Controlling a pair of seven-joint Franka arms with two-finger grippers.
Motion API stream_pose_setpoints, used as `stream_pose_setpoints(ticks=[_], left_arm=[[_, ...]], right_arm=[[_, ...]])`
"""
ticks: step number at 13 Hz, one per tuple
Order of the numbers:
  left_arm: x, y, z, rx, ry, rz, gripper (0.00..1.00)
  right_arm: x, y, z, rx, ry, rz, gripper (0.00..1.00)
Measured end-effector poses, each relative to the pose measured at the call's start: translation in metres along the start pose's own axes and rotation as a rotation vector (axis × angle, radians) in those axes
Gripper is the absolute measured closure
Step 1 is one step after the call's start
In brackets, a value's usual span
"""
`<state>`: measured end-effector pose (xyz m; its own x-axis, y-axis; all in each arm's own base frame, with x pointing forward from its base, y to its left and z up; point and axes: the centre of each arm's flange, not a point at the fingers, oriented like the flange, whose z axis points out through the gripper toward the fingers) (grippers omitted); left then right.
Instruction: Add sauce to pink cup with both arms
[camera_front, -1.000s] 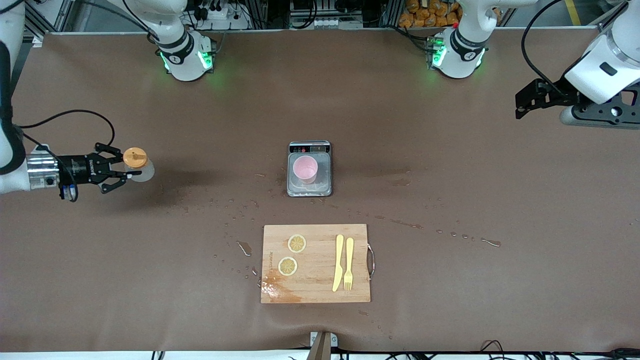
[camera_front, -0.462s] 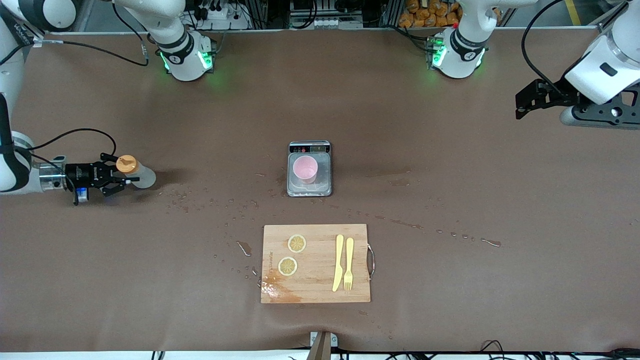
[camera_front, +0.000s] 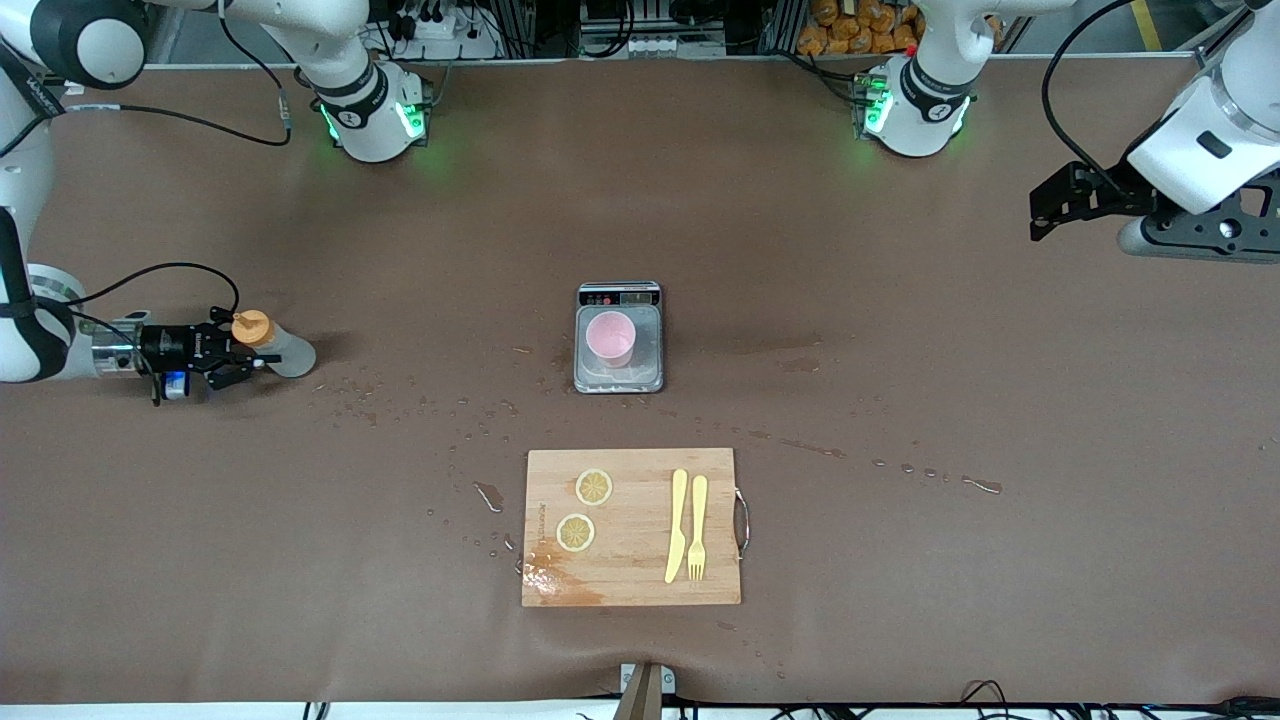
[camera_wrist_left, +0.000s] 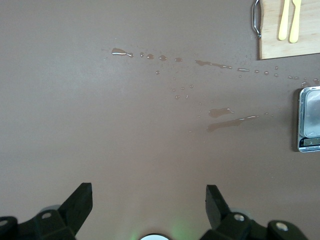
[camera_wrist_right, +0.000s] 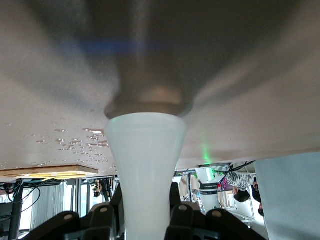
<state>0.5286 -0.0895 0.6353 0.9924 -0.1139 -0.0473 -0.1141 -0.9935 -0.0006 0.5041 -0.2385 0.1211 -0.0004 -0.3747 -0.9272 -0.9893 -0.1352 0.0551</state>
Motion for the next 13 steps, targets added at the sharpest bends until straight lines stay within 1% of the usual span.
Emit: stream_pose_setpoints(ticks=[2, 3, 4, 6, 7, 9, 11, 13], left_arm=[[0.0, 0.0, 0.0, 0.0, 0.0, 0.0, 0.0], [0.0, 0.0, 0.001, 0.0, -0.001, 0.0, 0.0], [0.0, 0.0, 0.001, 0.0, -0.001, 0.0, 0.0], [0.001, 0.0, 0.001, 0.0, -0.001, 0.0, 0.0], [0.001, 0.0, 0.001, 0.0, -0.001, 0.0, 0.0], [0.001, 0.0, 0.001, 0.0, -0.001, 0.0, 0.0], [0.001, 0.0, 0.001, 0.0, -0.001, 0.0, 0.0], [0.001, 0.0, 0.001, 0.0, -0.001, 0.0, 0.0]], right_arm=[[0.001, -0.001, 0.003, 0.001, -0.016, -0.001, 0.46], [0.0, -0.004, 0.003, 0.001, -0.016, -0.006, 0.32], [-0.004, -0.007, 0.0, -0.001, -0.017, -0.015, 0.22], [-0.018, -0.019, -0.014, -0.008, -0.018, -0.054, 0.01], [-0.029, -0.027, -0.026, -0.016, -0.005, -0.083, 0.0], [-0.052, -0.042, -0.056, -0.062, 0.064, -0.141, 0.0], [-0.079, -0.054, -0.081, -0.123, 0.135, -0.191, 0.0], [-0.114, -0.07, -0.095, -0.197, 0.185, -0.245, 0.0]])
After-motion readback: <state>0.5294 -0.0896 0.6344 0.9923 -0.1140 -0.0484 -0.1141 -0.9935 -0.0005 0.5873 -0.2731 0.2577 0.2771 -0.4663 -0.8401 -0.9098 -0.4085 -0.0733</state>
